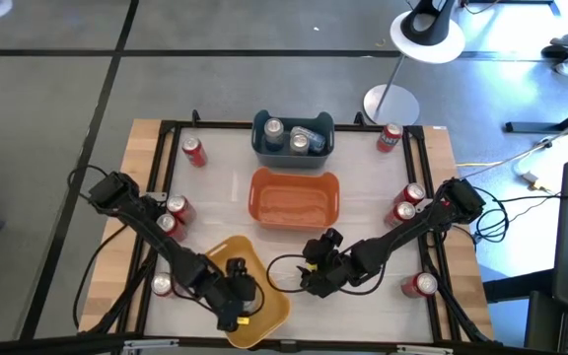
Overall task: Sort soda cans
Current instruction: Put the blue soda can from the yellow bin into the dark yellow bin
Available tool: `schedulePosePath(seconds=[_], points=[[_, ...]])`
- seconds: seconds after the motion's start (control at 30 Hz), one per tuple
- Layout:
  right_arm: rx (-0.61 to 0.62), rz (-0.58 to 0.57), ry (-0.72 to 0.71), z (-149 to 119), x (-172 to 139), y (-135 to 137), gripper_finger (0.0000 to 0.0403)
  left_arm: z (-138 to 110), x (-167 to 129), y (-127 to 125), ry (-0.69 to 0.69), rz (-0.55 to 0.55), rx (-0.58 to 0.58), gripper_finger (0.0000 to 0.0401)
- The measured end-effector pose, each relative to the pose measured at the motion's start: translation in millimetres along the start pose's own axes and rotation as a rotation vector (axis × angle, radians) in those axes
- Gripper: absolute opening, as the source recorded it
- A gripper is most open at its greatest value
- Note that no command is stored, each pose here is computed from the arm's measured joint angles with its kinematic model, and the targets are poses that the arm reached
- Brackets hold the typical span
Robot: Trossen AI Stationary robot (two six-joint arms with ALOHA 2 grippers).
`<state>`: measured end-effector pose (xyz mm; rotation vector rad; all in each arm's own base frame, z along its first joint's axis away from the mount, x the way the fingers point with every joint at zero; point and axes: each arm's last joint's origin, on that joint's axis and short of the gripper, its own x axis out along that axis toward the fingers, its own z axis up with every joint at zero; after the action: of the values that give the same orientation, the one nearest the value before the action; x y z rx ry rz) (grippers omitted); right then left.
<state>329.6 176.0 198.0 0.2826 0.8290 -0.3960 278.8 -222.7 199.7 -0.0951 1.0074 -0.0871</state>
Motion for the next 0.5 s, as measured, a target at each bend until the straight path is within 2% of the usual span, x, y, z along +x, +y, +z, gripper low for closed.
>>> schedulePosePath(seconds=[0.1,0.3,0.37,0.5], points=[[-0.012,-0.007,0.006,-0.6,-0.1,-0.8,0.0347,2.8,0.8,2.8,-0.020,0.020,0.049,0.0302],[-0.065,-0.031,0.055,-1.4,-7.4,-7.3,0.0347,9.2,-8.1,17.2,0.003,0.055,0.090,0.0298],[-0.076,-0.045,0.071,0.0,-14.1,-11.8,0.0347,19.9,-22.2,24.8,0.001,0.067,0.092,0.0298],[-0.095,-0.091,0.049,5.8,-29.1,-21.4,0.0347,50.9,-69.0,48.5,-0.036,0.094,0.087,0.0298]])
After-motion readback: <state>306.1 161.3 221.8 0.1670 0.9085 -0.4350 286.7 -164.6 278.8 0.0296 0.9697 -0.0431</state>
